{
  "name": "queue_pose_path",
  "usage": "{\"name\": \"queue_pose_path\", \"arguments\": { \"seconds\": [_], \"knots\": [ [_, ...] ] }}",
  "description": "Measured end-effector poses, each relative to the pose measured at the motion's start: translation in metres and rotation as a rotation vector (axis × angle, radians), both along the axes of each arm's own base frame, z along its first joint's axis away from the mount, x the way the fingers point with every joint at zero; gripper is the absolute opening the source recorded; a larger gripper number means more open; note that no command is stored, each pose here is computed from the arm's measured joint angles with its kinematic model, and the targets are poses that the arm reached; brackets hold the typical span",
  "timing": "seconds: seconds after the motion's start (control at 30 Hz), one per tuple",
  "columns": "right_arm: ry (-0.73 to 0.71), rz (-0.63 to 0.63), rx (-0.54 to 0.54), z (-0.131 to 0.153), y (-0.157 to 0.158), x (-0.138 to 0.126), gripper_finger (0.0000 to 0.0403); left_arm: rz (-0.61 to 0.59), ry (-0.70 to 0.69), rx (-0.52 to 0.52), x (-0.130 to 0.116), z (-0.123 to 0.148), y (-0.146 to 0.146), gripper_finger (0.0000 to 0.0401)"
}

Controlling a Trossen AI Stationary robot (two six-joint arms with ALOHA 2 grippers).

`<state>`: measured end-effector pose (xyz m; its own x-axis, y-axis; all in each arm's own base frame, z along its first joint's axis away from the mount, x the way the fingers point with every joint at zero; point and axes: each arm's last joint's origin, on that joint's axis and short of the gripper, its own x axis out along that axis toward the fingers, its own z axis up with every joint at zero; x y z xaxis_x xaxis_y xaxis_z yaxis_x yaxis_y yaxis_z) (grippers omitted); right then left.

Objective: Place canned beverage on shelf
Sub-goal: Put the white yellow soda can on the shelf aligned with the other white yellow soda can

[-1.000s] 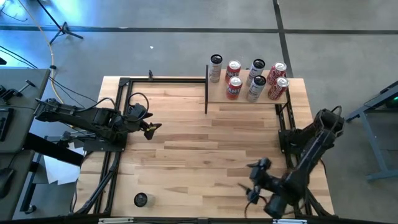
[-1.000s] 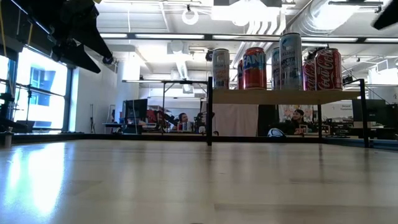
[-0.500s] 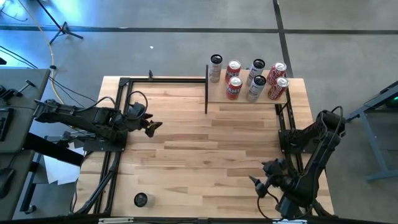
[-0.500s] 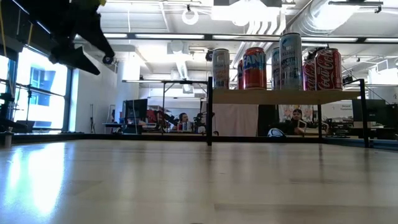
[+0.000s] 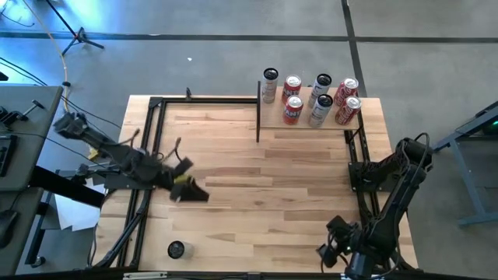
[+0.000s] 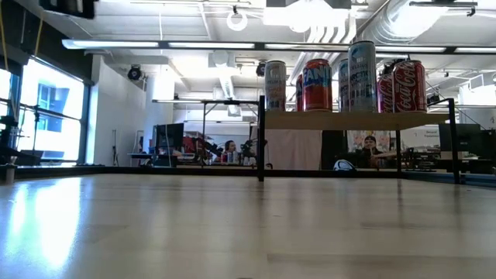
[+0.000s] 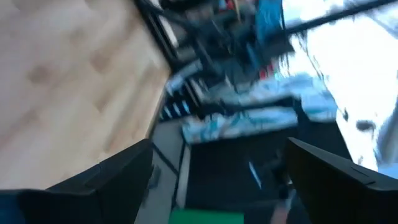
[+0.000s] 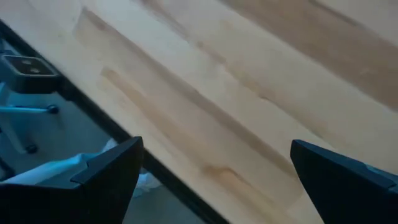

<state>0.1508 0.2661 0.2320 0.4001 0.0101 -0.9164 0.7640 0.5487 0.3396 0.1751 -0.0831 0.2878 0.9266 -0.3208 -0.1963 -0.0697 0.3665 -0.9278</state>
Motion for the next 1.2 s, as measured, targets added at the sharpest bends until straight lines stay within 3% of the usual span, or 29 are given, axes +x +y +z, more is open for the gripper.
{"name": "queue_pose_path", "arguments": {
  "seconds": [0.43, 0.57, 0.8, 1.03, 1.2],
  "knots": [
    [-0.028, -0.003, 0.057, 0.001, 0.005, 0.003, 0.0394, -0.25, 0.437, 0.026, -0.033, -0.059, -0.09, 0.0337],
    [-0.028, -0.003, 0.056, 0.001, 0.005, 0.003, 0.0394, -0.288, 0.51, 0.084, -0.046, -0.056, -0.106, 0.0337],
    [-0.028, -0.003, 0.056, 0.001, 0.005, 0.003, 0.0394, -0.254, 0.711, 0.308, -0.064, -0.039, -0.106, 0.0337],
    [-0.027, -0.003, 0.057, 0.001, 0.005, 0.003, 0.0394, -0.335, 0.7, 0.432, -0.053, -0.031, -0.127, 0.0337],
    [-0.027, -0.003, 0.057, 0.001, 0.005, 0.003, 0.0394, -0.327, 0.727, 0.461, -0.048, -0.035, -0.135, 0.0337]
  ]
}}
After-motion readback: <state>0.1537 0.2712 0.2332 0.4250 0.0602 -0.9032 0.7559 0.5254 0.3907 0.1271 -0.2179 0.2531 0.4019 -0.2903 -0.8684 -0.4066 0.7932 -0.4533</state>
